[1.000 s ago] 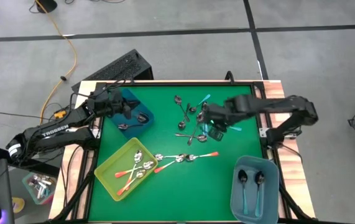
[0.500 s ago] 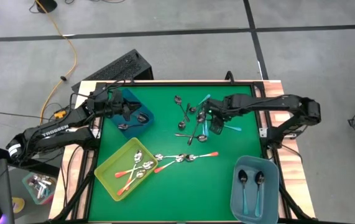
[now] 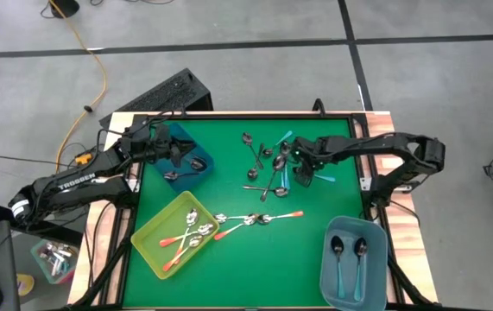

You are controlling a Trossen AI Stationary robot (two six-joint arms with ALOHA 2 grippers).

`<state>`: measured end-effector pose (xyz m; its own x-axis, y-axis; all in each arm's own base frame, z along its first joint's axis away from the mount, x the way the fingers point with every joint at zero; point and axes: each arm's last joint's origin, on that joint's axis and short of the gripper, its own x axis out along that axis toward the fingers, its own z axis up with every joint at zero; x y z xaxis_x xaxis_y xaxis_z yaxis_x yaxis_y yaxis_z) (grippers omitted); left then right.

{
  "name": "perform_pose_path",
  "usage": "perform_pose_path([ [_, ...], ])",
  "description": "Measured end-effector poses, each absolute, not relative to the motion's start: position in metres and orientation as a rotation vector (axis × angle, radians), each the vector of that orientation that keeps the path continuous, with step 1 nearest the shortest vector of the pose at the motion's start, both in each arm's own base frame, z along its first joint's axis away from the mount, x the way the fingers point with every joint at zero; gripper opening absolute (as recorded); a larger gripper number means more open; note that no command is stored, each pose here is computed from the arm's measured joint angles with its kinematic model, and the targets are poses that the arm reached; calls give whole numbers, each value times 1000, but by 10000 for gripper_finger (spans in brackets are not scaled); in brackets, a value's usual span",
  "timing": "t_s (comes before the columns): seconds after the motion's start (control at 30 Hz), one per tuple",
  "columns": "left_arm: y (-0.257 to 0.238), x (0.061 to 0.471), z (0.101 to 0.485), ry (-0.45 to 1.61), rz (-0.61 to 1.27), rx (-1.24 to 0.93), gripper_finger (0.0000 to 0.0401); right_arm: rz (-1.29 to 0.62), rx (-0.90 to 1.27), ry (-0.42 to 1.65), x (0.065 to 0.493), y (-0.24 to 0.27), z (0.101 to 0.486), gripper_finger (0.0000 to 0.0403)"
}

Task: Sort silverware by color (type)
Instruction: Put the blue spoon into the blue bin

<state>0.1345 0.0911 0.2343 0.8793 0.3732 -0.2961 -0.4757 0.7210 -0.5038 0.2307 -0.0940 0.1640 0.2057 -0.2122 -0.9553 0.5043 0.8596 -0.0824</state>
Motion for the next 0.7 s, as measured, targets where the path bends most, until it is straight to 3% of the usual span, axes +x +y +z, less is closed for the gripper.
perform_pose_path([
  [0.5, 91, 134, 234, 180, 473, -606, 110, -449, 318, 1332, 207, -97, 138, 238],
  [0.7, 91, 134, 234, 177, 475, -621, 110, -455, 324, 1351, 205, -96, 136, 181],
])
